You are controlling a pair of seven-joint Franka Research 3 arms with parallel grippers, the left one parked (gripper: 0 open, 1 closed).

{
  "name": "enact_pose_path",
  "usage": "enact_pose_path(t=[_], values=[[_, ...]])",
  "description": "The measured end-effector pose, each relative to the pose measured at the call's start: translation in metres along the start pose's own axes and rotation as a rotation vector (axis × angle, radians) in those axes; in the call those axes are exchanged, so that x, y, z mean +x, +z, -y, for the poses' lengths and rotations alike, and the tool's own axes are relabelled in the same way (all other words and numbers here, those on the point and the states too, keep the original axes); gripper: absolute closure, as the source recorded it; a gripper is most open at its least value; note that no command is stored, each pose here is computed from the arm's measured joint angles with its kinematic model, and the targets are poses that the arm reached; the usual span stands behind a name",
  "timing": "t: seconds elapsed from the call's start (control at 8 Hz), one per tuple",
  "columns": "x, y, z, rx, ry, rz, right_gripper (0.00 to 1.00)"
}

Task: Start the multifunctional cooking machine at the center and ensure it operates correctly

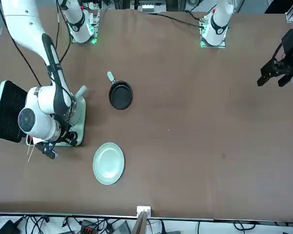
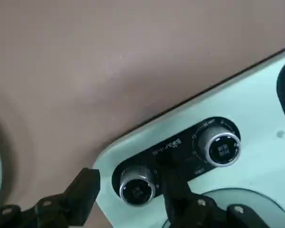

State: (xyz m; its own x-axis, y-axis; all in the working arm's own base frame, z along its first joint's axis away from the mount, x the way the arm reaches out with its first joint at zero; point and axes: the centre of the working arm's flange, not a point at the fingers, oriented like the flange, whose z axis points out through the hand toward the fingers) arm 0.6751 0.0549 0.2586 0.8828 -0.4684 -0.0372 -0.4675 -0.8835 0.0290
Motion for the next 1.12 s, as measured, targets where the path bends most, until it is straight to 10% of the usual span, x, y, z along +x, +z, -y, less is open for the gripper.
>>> enact_pose_path(t=[1.12], values=[[-0.0089,0.0090,-0.0002,-0.026,0.024,0.041,0.29]])
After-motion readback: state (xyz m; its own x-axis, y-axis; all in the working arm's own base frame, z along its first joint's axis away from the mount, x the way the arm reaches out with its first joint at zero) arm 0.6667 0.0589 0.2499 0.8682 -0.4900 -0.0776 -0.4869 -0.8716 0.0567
